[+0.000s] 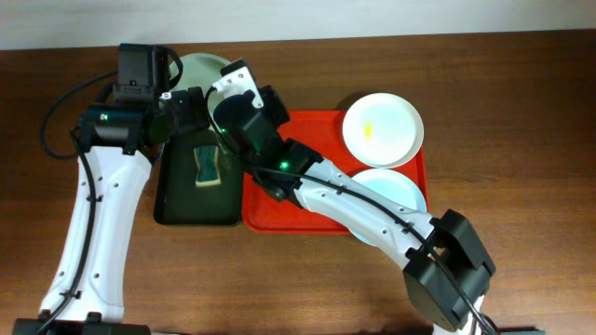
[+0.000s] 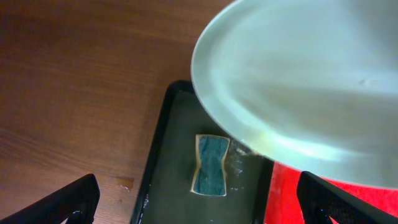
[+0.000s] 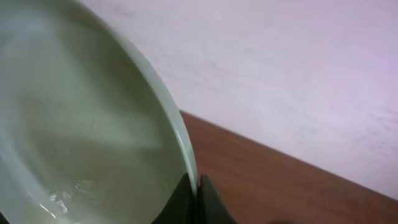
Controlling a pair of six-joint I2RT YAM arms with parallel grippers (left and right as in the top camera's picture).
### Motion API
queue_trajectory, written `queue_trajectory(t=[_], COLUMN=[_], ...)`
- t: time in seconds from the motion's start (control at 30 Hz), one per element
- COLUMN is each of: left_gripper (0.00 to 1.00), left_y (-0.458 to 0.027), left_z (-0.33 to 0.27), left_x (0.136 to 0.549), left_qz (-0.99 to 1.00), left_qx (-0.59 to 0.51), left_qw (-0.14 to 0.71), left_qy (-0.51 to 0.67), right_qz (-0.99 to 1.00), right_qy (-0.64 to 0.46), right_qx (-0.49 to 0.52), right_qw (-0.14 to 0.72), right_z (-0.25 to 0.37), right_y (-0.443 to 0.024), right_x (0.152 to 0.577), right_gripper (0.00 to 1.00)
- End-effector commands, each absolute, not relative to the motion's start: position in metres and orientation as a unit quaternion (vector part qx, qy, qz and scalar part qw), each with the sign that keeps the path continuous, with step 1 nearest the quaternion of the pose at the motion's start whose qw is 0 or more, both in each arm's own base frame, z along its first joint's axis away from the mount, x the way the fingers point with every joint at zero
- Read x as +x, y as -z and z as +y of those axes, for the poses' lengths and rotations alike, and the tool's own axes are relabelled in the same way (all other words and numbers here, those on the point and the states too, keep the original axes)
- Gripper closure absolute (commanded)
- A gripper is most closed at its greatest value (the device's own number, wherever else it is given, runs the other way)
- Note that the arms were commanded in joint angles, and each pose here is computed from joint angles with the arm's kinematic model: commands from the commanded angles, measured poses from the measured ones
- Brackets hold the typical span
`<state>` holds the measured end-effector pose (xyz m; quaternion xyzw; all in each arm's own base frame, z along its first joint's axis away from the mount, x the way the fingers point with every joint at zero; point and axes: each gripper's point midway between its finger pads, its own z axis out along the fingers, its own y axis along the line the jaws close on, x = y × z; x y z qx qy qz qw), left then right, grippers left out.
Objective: Clean dirty plates on tray and stack at the side
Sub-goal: 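Lift the pale green plate with the right gripper toward the white plate, then carry the pale green plate with the right gripper to the table's right side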
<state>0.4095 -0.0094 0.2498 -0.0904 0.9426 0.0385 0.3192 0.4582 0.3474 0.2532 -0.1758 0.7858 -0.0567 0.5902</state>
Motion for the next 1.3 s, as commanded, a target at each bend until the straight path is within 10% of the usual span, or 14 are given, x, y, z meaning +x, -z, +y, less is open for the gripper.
queue_trajectory(t=[0.0,1.27], left_gripper=[0.01,0.01], left_y=[-0.248,-0.248], left_z=[-0.014,-0.014], left_x=[0.410,0.410], left_qz=[0.944,0.944], left_qx=[-0.087,-0.087], left_qw=[0.316,0.316], left_qy=[-0.032,-0.032], right_qz=[0.771,0.845], right_qy=[0.041,-0.097], right_qx=[-0.164,-0.114], right_qw=[0.614,0.513], right_z=[0.351,0.344], right_y=[-0.276,-0.226], right_x=[0.460,0.464], right_gripper=[0.96,0.96])
